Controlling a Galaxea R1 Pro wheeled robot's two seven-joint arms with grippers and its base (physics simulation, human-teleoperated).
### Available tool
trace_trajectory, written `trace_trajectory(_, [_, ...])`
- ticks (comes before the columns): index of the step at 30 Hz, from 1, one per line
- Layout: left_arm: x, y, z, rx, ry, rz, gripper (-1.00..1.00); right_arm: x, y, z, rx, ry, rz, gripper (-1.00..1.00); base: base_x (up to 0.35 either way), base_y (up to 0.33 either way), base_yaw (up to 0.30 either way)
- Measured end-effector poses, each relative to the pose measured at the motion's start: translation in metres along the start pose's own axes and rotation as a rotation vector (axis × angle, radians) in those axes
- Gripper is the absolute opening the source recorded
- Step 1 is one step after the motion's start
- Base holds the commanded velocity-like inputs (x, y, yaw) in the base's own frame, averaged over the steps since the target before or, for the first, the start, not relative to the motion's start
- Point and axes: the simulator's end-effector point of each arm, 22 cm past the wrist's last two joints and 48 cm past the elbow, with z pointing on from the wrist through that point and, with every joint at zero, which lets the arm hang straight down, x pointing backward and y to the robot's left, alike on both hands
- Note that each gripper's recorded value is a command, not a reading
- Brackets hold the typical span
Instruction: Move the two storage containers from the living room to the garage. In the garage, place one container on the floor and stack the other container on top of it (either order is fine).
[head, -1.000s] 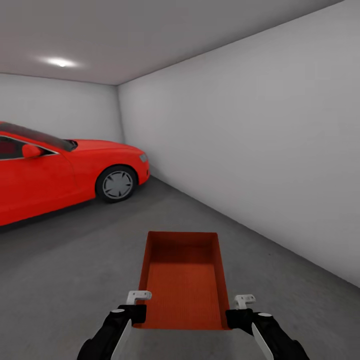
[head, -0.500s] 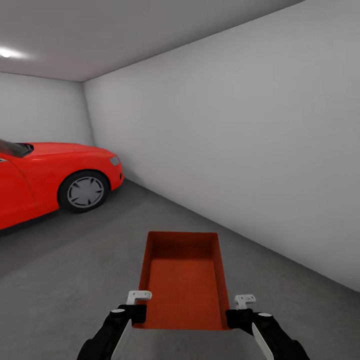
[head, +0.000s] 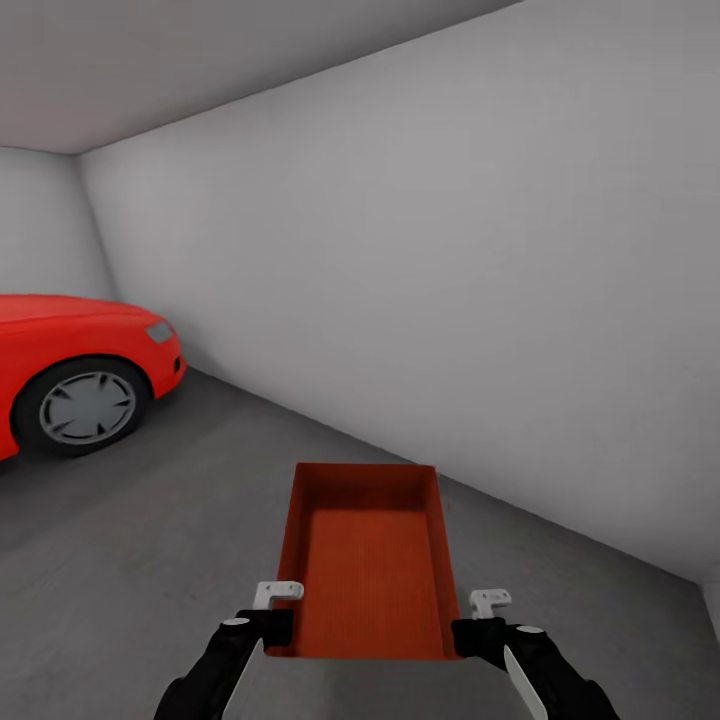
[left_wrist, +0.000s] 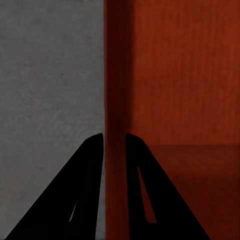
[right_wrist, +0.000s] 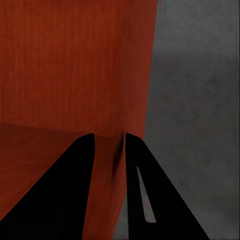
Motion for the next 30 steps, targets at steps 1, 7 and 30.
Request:
trace_trajectory(1, [-0.0001, -0.0001, 0.0, 0.0, 0.0, 0.0, -1.0, -0.0001, -0.0001, 0.0, 0.0, 0.0, 0.0, -1.0, 0.304, -0.195, -0.291])
trace_trajectory(7, [0.0, -0.0002, 0.0, 0.0, 0.0, 0.0, -1.0, 0.0, -0.0002, 0.0, 0.0, 0.0, 0.0, -1.0, 0.278, -0.223, -0.291])
trace_trajectory(30, [-0.0001, 0.0005, 0.0002, 0.0, 0.0, 0.0, -1.0, -0.0001, 0.0005, 0.0003, 0.0, -0.001, 0.0, -1.0, 0.055, -0.028, -0.291])
